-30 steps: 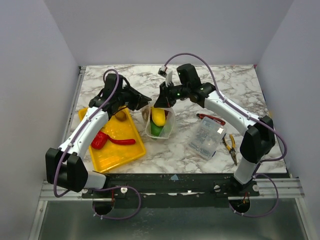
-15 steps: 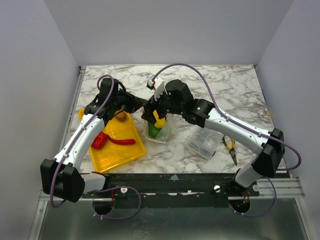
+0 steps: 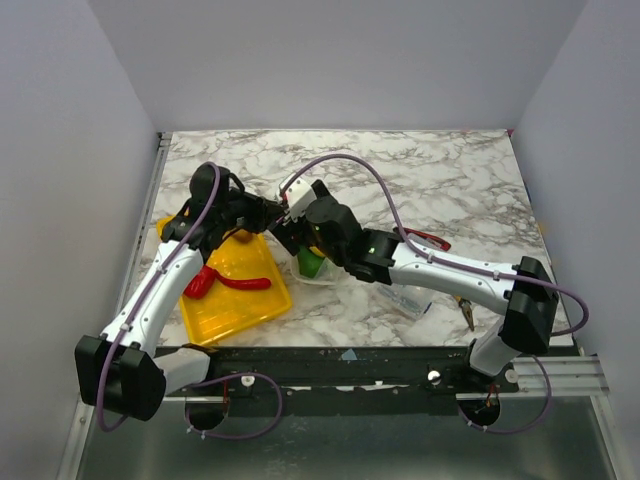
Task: Place the food in the zip-top bag and seal the zipper
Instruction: Zip the zipper food storage bag at the center of the board.
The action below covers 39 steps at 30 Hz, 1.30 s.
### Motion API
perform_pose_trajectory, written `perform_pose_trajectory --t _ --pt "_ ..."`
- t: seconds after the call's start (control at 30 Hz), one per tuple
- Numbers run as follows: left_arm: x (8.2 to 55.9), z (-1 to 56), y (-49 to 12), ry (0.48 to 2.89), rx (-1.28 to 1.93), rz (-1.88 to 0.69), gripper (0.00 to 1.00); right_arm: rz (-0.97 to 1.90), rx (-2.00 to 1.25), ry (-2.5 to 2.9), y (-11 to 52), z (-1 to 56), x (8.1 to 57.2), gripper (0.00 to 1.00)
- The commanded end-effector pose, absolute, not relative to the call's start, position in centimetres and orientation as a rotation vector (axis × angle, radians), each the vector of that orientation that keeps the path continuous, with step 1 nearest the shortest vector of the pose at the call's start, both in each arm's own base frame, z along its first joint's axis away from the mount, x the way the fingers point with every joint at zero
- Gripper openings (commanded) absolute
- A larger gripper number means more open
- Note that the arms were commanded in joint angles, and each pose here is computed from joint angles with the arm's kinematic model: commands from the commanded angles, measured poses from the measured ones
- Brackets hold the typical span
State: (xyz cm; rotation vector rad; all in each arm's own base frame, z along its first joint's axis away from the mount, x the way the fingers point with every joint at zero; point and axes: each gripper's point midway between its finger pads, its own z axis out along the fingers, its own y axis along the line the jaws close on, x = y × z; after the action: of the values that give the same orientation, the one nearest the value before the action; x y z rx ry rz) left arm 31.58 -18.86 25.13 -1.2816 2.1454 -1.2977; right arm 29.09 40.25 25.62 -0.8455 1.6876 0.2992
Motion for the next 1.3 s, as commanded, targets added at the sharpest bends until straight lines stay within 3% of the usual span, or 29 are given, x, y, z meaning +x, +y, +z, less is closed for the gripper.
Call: perform_pose_trajectory --t 0.0,0.17,0.37,0.47,0.53,0.57,0.6,0.63,0.8,0.87,0.93,1.13,1.2,1.27 --pt "31.0 27.0 -18.6 2.052 -1.449 -1.4 0.0 0.092 -0.776 1.638 39.2 25.4 31.1 0.93" --pt "31.0 28.0 -18.4 1.996 -1.482 -1.435 0.0 0.107 -0.814 1.651 40.1 24.4 30.7 0.78" --pt "30.7 28.5 -18.4 1.968 -1.489 -1.479 0.0 0.021 -0.743 1.633 38.7 23.9 31.8 0.46" --pt "30.4 27.9 -18.3 1.978 -1.481 -1.47 0.0 0.039 -0.738 1.604 38.6 24.3 31.9 0.27" --pt "30.3 27.1 -18.0 1.988 -1.467 -1.457 0.0 0.073 -0.742 1.604 38.6 24.5 32.1 0.05" --pt "30.2 27.0 -17.8 1.987 -1.439 -1.456 0.0 0.093 -0.748 1.607 38.6 24.4 32.1 0.0" --pt "30.3 26.8 -17.6 1.984 -1.397 -1.453 0.03 0.13 -0.767 1.606 38.6 24.5 32.2 0.0" --pt "30.4 27.1 -17.5 1.982 -1.316 -1.449 0.12 0.182 -0.8 1.617 38.8 24.3 32.0 0.0" --pt "31.2 29.1 -16.0 1.957 -0.699 -1.312 0.73 0.502 -0.972 1.698 39.7 23.6 31.2 0.0" --pt "31.0 29.3 -15.6 1.95 -0.473 -1.24 0.85 0.623 -1.02 1.712 39.7 24.0 30.9 0.0" --pt "30.9 29.5 -15.3 1.924 -0.29 -1.18 0.89 0.706 -1.044 1.722 39.6 24.4 30.9 0.0" --pt "30.2 30.6 -16.8 1.771 0.198 -1.151 0.86 0.908 -1.098 1.749 38.5 25.7 31.6 0.0" --pt "29.6 31.0 -18.0 1.643 0.406 -1.205 0.81 1.011 -1.123 1.753 38.0 26.3 31.6 0.0" --pt "29.2 30.6 -18.8 1.572 0.526 -1.258 0.68 1.086 -1.141 1.759 37.7 26.5 31.8 0.0"
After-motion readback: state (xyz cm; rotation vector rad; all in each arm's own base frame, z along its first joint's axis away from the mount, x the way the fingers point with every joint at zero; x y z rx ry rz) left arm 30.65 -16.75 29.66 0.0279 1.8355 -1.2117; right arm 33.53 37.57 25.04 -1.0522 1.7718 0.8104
